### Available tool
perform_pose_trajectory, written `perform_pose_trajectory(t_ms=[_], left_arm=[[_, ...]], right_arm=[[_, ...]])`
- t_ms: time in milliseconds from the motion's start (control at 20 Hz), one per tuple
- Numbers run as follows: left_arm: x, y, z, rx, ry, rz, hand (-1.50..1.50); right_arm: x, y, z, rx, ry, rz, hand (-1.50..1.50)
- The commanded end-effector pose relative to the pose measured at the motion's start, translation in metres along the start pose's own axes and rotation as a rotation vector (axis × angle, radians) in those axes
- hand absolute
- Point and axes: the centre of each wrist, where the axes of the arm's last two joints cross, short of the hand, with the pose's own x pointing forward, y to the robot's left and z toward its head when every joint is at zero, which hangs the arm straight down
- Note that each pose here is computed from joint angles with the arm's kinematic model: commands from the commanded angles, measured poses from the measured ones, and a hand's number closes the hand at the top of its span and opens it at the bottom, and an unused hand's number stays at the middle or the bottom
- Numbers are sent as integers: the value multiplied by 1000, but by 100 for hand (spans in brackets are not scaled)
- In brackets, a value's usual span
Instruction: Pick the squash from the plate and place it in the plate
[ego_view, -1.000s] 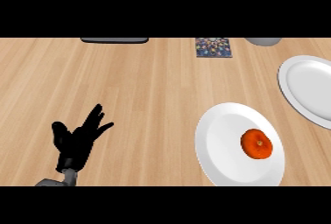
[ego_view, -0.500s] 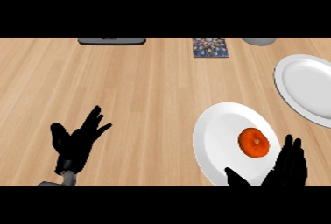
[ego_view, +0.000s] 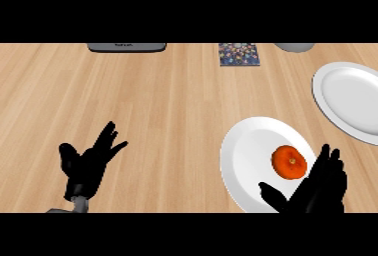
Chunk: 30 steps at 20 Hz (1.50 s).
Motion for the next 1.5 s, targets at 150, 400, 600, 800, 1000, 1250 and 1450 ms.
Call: perform_pose_trajectory(t_ms=[150, 400, 600, 800, 1000, 1250, 1450], left_arm=[[-11, 8, 12, -36, 61, 2, 0], [-9, 1, -7, 2, 54, 12, 0], [-7, 7, 2, -17, 70, -8, 0], [5, 3, -4, -14, 68, 12, 0], [2, 14, -1, 12, 46, -22, 0], [7, -17, -10, -82, 17, -15, 0], [16, -22, -10, -119, 3, -40, 0]], right_arm=[[5, 27, -23, 33, 106, 1, -150], [7, 31, -24, 131, 90, 124, 150], [-18, 38, -23, 85, 29, 139, 150], [-6, 30, -34, 59, 52, 174, 150], [-10, 32, -31, -34, 1, 188, 150], [88, 41, -99, 105, 215, 137, 150], [137, 24, -138, -53, 192, 42, 150]])
